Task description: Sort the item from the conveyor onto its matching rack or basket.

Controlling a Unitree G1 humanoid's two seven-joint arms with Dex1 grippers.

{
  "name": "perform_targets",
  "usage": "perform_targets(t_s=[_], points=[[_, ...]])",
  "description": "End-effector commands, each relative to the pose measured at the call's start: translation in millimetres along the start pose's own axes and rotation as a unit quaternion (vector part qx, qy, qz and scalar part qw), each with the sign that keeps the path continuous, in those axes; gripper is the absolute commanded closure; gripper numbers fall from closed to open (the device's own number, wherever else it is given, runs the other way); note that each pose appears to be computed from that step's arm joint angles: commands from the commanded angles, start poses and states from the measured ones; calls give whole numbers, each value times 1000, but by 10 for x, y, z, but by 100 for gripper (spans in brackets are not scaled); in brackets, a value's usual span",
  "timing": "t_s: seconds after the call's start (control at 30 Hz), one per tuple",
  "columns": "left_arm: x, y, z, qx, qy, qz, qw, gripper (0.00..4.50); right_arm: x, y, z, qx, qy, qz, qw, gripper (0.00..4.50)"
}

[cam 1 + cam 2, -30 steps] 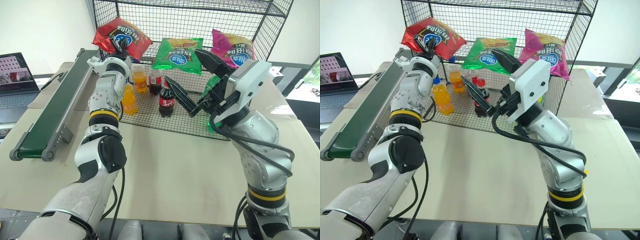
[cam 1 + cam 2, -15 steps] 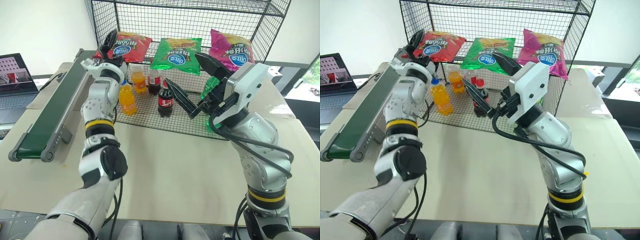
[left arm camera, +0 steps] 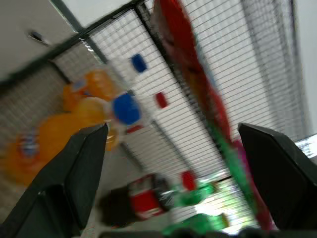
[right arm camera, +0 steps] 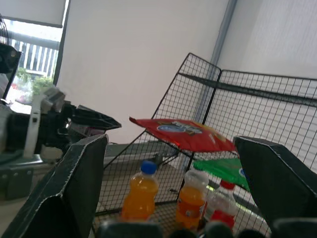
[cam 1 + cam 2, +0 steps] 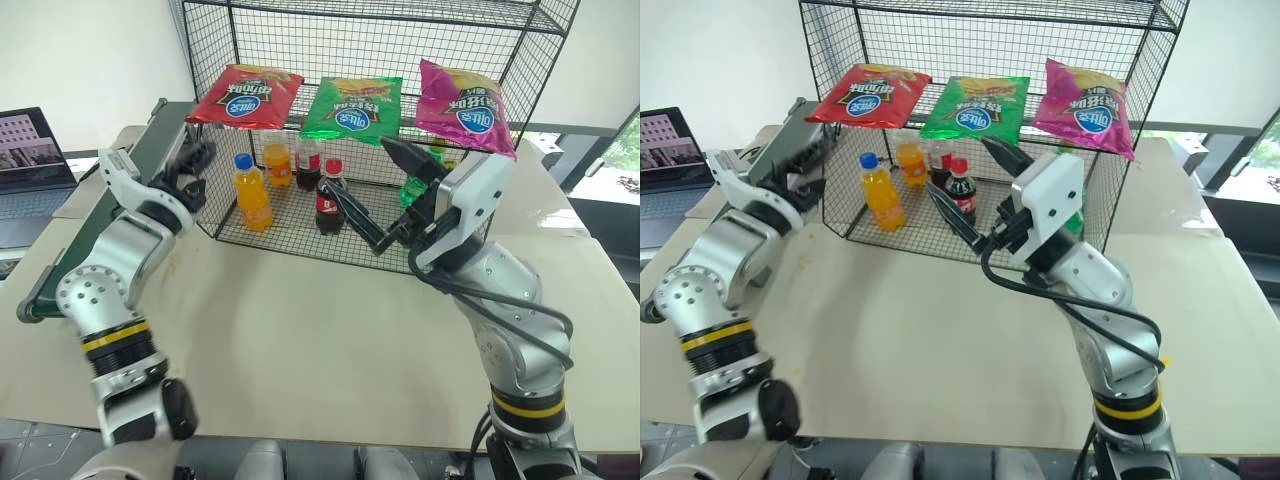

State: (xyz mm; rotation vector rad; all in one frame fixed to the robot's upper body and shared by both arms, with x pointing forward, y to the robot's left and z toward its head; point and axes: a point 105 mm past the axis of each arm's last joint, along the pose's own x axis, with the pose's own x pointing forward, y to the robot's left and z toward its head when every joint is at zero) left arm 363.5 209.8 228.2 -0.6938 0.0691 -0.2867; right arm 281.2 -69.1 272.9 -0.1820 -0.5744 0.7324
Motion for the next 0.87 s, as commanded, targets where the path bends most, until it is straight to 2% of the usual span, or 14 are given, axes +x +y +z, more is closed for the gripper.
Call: perform_targets(t_s=[0.03, 0.1, 0.17, 0.3, 0.43, 0.57, 0.87], points=[[-135, -79, -260, 165, 57, -31, 984, 6, -231, -21, -188, 12, 37, -42, 998, 0], [-223, -60, -516, 241, 93, -56, 964, 6, -471, -30, -548, 26, 115, -79, 990, 0], [-276, 110, -728, 307, 107, -51, 944, 6, -689, -21, -825, 38, 173, -115, 977, 0], [-264, 368, -883, 384, 87, -20, 919, 6, -915, 32, -1054, 38, 215, -144, 965, 0], [-230, 468, -1060, 435, 70, -22, 897, 6, -1065, 71, -1170, 28, 235, -168, 957, 0], [-166, 531, -1173, 418, 66, -18, 906, 6, -1138, 13, -1239, 9, 246, -198, 949, 0], [-78, 538, -1207, 385, 70, -42, 919, 6, -1153, -89, -1228, 1, 237, -237, 942, 0]])
